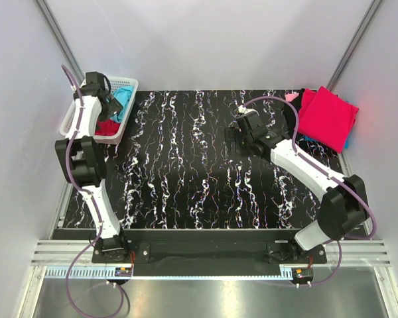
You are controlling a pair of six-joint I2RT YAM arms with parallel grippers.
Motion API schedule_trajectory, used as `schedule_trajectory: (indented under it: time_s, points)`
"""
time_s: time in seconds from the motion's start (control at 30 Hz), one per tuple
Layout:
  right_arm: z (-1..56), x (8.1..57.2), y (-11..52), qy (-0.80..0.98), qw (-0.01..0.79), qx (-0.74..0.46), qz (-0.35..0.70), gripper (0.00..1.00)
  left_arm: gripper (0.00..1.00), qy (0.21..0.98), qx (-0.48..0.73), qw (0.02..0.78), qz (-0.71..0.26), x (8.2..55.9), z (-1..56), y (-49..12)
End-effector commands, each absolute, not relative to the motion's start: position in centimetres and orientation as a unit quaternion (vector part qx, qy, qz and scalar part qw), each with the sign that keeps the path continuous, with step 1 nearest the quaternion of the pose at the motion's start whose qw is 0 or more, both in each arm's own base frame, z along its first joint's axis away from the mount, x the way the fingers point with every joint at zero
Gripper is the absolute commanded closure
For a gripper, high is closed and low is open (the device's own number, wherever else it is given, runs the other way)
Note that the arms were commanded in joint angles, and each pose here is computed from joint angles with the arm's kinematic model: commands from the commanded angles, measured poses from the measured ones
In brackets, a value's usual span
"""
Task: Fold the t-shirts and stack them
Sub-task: Grab the tshirt from the pile
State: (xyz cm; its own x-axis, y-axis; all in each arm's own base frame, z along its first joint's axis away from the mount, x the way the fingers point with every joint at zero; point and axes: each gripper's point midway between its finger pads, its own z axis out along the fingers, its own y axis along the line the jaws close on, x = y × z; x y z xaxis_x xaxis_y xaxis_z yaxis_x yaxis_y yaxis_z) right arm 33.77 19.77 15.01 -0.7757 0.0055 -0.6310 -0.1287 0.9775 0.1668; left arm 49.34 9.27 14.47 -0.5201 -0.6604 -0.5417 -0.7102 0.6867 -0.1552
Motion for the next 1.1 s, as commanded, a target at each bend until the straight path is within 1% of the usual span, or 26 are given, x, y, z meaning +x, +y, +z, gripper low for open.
schedule_trajectory:
  time_s: [0.0,0.1,0.23,0.27,0.3,0.33,0.37,0.4,0.43,0.5,0.67,0.8,1.07]
  points:
    - [15.6,34.6,19.9,0.932,0.345,-0.025,0.110,0.00,0.02,0.862,-0.410,0.284,0.087,49.2,13.3,11.0]
    - [15.5,34.6,19.8,0.933,0.342,-0.024,0.109,0.00,0.04,0.863,-0.416,0.269,0.095,49.0,11.8,11.2]
    - [15.2,34.7,19.6,0.935,0.338,-0.023,0.102,0.00,0.13,0.863,-0.424,0.253,0.103,48.7,10.4,11.5]
    - [15.2,34.7,19.5,0.936,0.338,-0.022,0.100,0.00,0.20,0.864,-0.423,0.253,0.102,48.7,10.3,11.4]
    - [15.2,34.7,19.4,0.936,0.336,-0.021,0.099,0.00,0.26,0.865,-0.423,0.251,0.102,48.7,10.2,11.4]
    - [15.2,34.8,19.4,0.936,0.337,-0.021,0.097,0.00,0.34,0.866,-0.422,0.248,0.103,48.6,9.9,11.4]
    - [15.1,34.8,19.4,0.936,0.337,-0.021,0.096,0.00,0.54,0.867,-0.421,0.246,0.102,48.6,9.9,11.4]
    - [15.1,34.8,19.3,0.937,0.337,-0.020,0.095,0.00,0.70,0.868,-0.420,0.245,0.102,48.5,9.9,11.4]
    - [15.1,34.8,19.3,0.937,0.337,-0.019,0.093,0.00,0.82,0.867,-0.421,0.246,0.100,48.5,10.0,11.2]
    - [14.9,34.9,19.2,0.938,0.335,-0.017,0.091,0.00,1.00,0.867,-0.421,0.245,0.100,48.1,10.3,11.2]
    - [14.5,34.8,19.4,0.940,0.327,-0.016,0.093,0.00,1.00,0.865,-0.418,0.261,0.094,47.6,12.4,11.0]
    - [14.2,34.8,19.6,0.942,0.321,-0.014,0.096,0.01,1.00,0.862,-0.400,0.301,0.071,47.9,16.4,10.2]
    - [14.2,34.7,19.2,0.941,0.325,-0.001,0.091,0.01,1.00,0.846,-0.326,0.420,-0.035,48.4,28.8,5.3]
